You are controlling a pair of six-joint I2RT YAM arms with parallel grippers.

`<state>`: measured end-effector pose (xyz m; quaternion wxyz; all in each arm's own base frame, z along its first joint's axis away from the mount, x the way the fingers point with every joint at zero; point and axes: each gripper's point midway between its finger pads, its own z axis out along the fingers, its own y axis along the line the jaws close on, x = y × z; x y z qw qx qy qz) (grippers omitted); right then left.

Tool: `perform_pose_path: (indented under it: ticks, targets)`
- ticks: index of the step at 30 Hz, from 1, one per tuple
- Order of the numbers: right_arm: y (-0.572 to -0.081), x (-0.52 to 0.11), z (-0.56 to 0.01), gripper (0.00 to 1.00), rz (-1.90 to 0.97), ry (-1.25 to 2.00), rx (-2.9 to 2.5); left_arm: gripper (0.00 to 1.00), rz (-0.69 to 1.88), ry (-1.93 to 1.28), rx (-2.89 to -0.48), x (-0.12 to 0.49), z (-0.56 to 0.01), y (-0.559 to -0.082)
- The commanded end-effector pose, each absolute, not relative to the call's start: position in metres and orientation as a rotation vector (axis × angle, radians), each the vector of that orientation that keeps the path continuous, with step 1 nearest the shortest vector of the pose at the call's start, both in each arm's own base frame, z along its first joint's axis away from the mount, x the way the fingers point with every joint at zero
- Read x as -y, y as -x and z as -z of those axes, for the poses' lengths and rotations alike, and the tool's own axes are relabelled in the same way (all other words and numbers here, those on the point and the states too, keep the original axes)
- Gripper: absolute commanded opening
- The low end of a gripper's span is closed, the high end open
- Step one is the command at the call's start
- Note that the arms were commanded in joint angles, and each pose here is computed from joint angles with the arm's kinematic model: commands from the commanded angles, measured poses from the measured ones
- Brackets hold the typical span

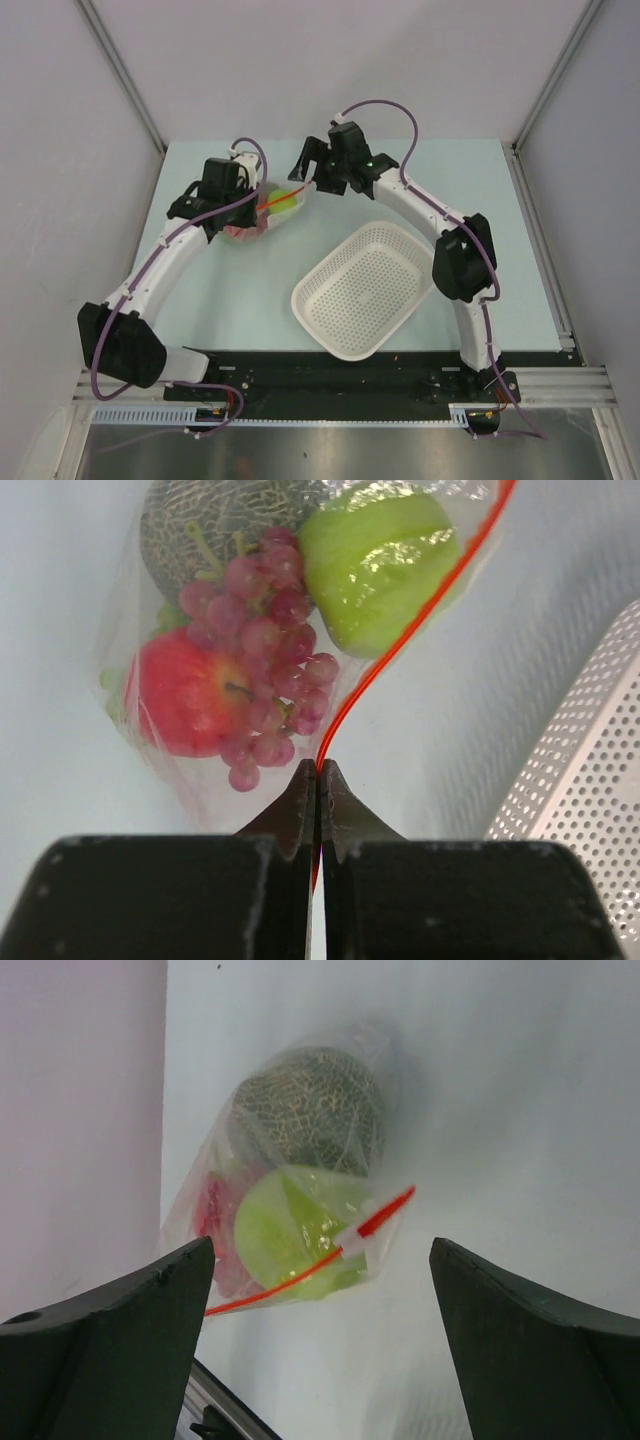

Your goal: Open the zip-top bag and remove the fake food

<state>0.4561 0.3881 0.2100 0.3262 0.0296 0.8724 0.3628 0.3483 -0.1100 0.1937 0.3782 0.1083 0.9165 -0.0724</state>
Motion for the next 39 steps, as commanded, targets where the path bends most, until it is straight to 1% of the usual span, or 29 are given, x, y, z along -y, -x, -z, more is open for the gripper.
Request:
perform_pose_path:
  ticks: [1,2,4,5,6,8,9,10,11,13,14,16,17,19,20,22,23,24,25,26,28,29,30,32,34,39]
  targets:
    - [-0.445,-0.395,-0.223,0.91,-0.914,-0.284,-2.316,0.0,0.291,-0.259,-2.253,0.122,-0.22,-0.345]
    - [-0.438,-0.397,-0.225,0.91,-0.912,-0.296,-2.326,0.0,0.295,-0.259,-2.255,0.123,-0.219,-0.344]
    - [-0.432,-0.394,-0.214,0.88,-0.881,-0.344,-2.339,0.0,0.303,-0.264,-2.263,0.123,-0.215,-0.341]
    - [-0.433,-0.396,-0.215,0.85,-0.898,-0.347,-2.322,0.0,0.308,-0.266,-2.264,0.123,-0.214,-0.339]
    - [-0.434,-0.397,-0.216,0.78,-0.912,-0.35,-2.304,0.0,0.307,-0.27,-2.276,0.123,-0.209,-0.336]
    - [-0.438,-0.398,-0.218,0.75,-0.916,-0.361,-2.3,0.0,0.3,-0.271,-2.275,0.121,-0.208,-0.333]
    - [-0.439,-0.399,-0.21,0.76,-0.9,-0.366,-2.322,0.0,0.3,-0.277,-2.276,0.12,-0.207,-0.331]
    - [-0.443,-0.403,-0.222,0.74,-0.918,-0.361,-2.299,0.0,0.305,-0.286,-2.264,0.12,-0.21,-0.329]
    - [-0.447,-0.4,-0.22,0.67,-0.889,-0.38,-2.293,0.0,0.296,-0.295,-2.267,0.119,-0.208,-0.327]
    - [-0.448,-0.401,-0.217,0.63,-0.876,-0.396,-2.311,0.0,0.268,-0.297,-2.265,0.114,-0.208,-0.325]
    - [-0.448,-0.401,-0.216,0.57,-0.879,-0.406,-2.314,0.0,0.269,-0.303,-2.261,0.114,-0.207,-0.323]
    - [-0.447,-0.403,-0.21,0.5,-0.883,-0.42,-2.333,0.0,0.275,-0.318,-2.254,0.115,-0.208,-0.321]
    - [-0.447,-0.405,-0.209,0.43,-0.894,-0.427,-2.336,0.0,0.284,-0.323,-2.246,0.116,-0.209,-0.32]
    - [-0.443,-0.409,-0.206,0.36,-0.92,-0.425,-2.36,0.0,0.292,-0.332,-2.232,0.117,-0.211,-0.32]
    - [-0.441,-0.412,-0.204,0.26,-0.939,-0.421,-2.371,0.0,0.294,-0.336,-2.227,0.117,-0.212,-0.32]
    - [-0.44,-0.416,-0.205,0.2,-0.961,-0.424,-2.375,0.0,0.296,-0.339,-2.209,0.117,-0.215,-0.32]
    - [-0.44,-0.418,-0.21,0.11,-0.975,-0.42,-2.372,0.0,0.295,-0.336,-2.205,0.117,-0.216,-0.32]
    - [-0.439,-0.419,-0.212,0.06,-0.981,-0.422,-2.374,0.0,0.292,-0.335,-2.194,0.117,-0.218,-0.321]
    - [-0.438,-0.419,-0.214,0.03,-0.985,-0.427,-2.377,0.02,0.29,-0.328,-2.192,0.117,-0.219,-0.322]
    - [-0.434,-0.421,-0.214,0.0,-0.988,-0.428,-2.39,0.15,0.284,-0.315,-2.186,0.116,-0.221,-0.324]
    - [-0.43,-0.425,-0.222,0.0,-1.015,-0.451,-2.392,0.33,0.28,-0.292,-2.158,0.116,-0.225,-0.33]
    - [-0.425,-0.426,-0.223,0.0,-1.016,-0.458,-2.402,0.53,0.281,-0.29,-2.14,0.119,-0.229,-0.333]
    - [-0.423,-0.427,-0.227,0.0,-1.025,-0.469,-2.4,0.58,0.287,-0.292,-2.131,0.121,-0.231,-0.336]
    - [-0.417,-0.427,-0.23,0.0,-1.025,-0.511,-2.412,0.63,0.295,-0.32,-2.115,0.132,-0.234,-0.345]
    - [-0.41,-0.429,-0.235,0.0,-1.036,-0.552,-2.415,0.64,0.29,-0.361,-2.125,0.141,-0.226,-0.354]
    - [-0.396,-0.439,-0.241,0.0,-1.083,-0.607,-2.427,0.64,0.353,-0.456,-2.077,0.174,-0.232,-0.364]
